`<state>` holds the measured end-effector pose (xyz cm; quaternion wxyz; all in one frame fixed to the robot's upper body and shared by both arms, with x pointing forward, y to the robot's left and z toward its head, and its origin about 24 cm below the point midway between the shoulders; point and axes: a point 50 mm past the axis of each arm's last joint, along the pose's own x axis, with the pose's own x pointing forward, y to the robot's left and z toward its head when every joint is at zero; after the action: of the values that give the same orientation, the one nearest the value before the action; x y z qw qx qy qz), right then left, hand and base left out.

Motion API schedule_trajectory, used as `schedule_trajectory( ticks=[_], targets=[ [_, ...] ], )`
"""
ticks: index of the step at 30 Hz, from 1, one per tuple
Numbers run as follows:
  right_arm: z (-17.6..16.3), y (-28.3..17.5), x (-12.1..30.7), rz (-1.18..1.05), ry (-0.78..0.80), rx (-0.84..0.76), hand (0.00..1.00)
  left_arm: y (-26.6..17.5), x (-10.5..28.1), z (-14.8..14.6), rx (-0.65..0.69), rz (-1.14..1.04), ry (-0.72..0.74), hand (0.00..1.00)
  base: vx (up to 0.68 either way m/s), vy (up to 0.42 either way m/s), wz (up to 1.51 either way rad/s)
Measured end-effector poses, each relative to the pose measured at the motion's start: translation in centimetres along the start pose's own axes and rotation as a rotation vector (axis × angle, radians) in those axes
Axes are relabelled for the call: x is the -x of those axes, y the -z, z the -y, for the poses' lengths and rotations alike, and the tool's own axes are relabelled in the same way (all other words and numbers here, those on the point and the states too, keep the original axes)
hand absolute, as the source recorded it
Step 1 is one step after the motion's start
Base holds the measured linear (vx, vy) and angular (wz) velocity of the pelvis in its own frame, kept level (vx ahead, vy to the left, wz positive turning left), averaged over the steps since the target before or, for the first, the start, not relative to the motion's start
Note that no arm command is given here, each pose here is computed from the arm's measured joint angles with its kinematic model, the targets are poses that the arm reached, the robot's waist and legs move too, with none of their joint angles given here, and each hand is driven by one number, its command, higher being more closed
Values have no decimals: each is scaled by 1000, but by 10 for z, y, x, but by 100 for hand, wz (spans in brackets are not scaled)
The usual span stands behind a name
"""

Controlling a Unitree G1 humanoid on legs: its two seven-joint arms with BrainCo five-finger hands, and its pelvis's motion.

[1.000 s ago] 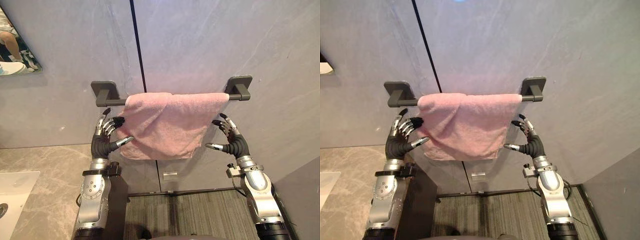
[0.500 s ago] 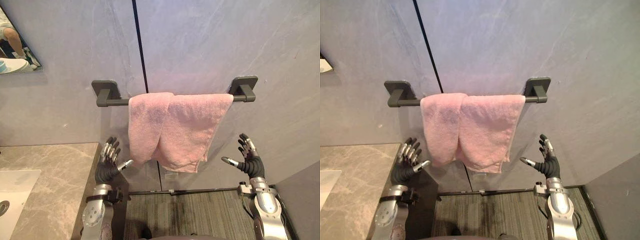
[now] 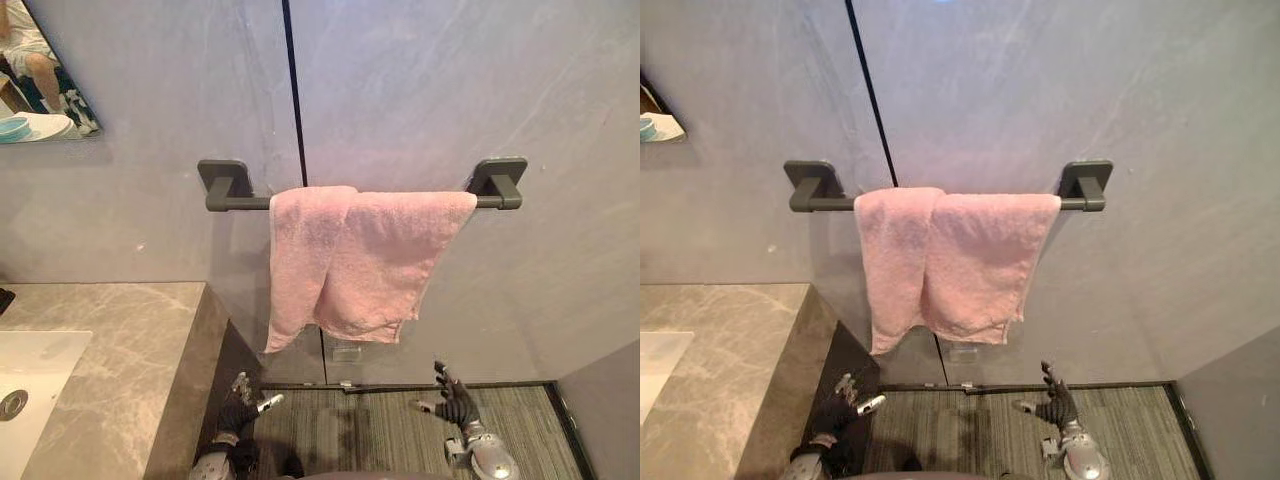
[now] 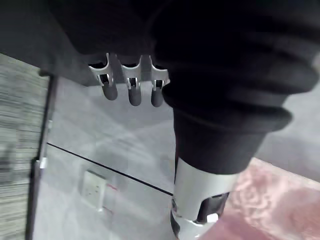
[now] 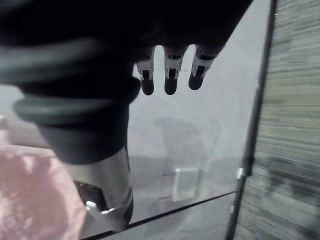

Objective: Organize washtable

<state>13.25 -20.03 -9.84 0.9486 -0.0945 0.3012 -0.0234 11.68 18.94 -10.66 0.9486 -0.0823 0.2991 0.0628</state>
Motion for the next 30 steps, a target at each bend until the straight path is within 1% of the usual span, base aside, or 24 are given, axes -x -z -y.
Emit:
schedule_trajectory(
  ticks=[4, 9, 15, 22, 26, 30],
  targets=[
    [-4, 25, 1, -126, -6, 4, 0, 22, -1, -4, -26, -122, -35, 0, 0, 0, -4],
    [-6, 48, 4, -252, -11, -5, 0, 41, -1, -8, -104, -236, -57, 0, -4, 0, -9],
    [-2, 61, 6, -326, 38, -96, 0, 49, -2, -11, -144, -294, -65, 0, -7, 1, -1],
    [1, 72, 11, -386, 71, -117, 0, 50, -4, -13, -153, -311, -74, 0, 0, 0, 0],
    [1, 72, 11, -388, 76, -115, 0, 49, -5, -13, -183, -312, -79, 0, 0, 0, 0],
    [1, 72, 9, -397, 70, -103, 0, 49, -7, -12, -183, -316, -78, 0, 7, 0, -8]
  ],
)
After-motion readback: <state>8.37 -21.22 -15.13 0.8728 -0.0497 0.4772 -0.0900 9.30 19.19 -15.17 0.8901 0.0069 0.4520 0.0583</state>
